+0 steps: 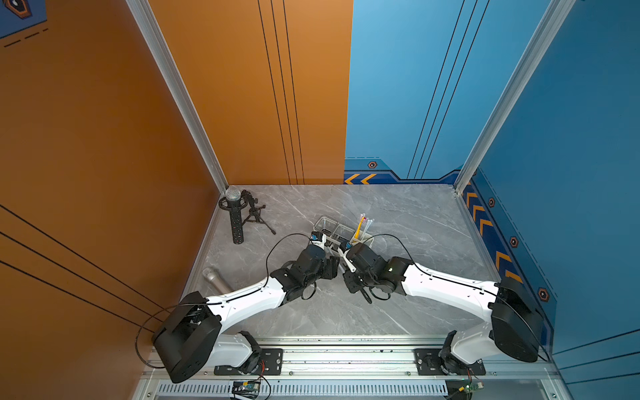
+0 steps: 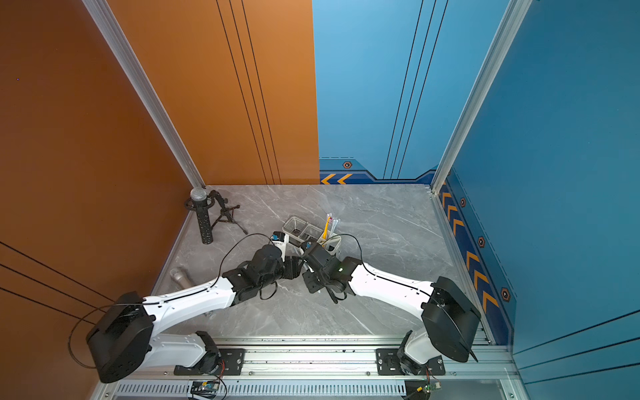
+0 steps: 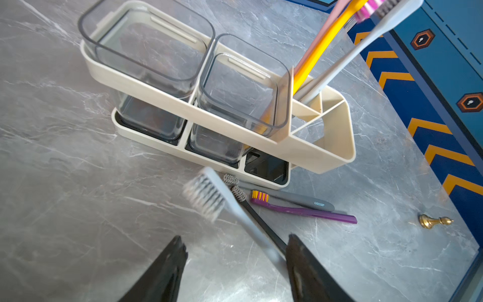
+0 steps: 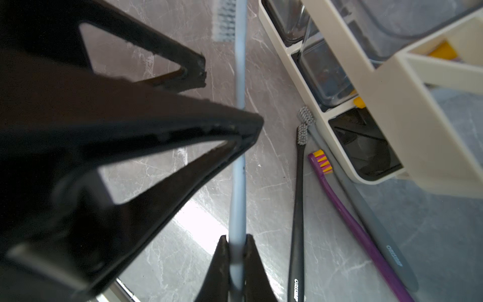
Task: Place the toothbrush into the toothbrush holder
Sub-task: Pick up the toothbrush from the center of the board.
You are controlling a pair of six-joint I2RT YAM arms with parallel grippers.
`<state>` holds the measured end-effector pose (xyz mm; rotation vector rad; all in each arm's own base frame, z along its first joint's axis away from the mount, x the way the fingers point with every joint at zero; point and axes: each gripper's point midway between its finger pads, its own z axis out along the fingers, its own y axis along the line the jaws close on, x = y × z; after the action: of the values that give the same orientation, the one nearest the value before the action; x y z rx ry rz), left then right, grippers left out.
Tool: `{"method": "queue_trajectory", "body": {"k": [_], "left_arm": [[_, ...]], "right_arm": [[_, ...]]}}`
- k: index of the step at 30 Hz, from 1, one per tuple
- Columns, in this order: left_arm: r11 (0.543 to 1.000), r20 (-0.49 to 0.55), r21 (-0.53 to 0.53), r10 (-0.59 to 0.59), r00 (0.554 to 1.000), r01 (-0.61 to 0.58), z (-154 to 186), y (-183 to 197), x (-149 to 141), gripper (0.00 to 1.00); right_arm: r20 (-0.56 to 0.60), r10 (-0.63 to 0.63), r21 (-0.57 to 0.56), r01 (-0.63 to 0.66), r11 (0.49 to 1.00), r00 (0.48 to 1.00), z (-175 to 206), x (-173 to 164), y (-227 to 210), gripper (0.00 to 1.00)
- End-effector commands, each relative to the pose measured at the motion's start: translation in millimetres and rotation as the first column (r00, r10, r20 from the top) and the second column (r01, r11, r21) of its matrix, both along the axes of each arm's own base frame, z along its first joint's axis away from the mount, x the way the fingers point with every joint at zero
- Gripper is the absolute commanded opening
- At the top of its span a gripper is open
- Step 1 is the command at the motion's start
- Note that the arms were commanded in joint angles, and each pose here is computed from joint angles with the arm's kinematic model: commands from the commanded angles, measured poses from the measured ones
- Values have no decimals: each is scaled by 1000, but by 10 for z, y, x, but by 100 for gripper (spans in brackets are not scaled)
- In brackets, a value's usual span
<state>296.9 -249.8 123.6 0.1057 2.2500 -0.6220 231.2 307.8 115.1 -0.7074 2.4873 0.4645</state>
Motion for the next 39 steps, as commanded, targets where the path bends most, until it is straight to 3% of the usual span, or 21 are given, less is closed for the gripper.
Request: {"method": "queue_trajectory", "body": {"k": [1, 10, 25, 39], "left_arm": [[998, -22, -61, -4, 1000, 3, 60, -90, 79, 63], [994, -28, -108, 22, 999, -25, 80, -116, 223, 55], [988, -62, -148, 35, 997, -43, 27, -157, 297, 21], [984, -63, -173, 26, 998, -36, 42, -191, 311, 0]], "right_arm": [[25, -27, 14, 27, 1000, 999, 80, -30, -56, 0], [27, -25, 26, 24, 999, 999, 88, -54, -61, 0], [25, -16, 11, 16, 1000, 1000, 14, -31, 20, 0], [54, -28, -15, 29, 999, 998, -6, -9, -6, 0]]}}
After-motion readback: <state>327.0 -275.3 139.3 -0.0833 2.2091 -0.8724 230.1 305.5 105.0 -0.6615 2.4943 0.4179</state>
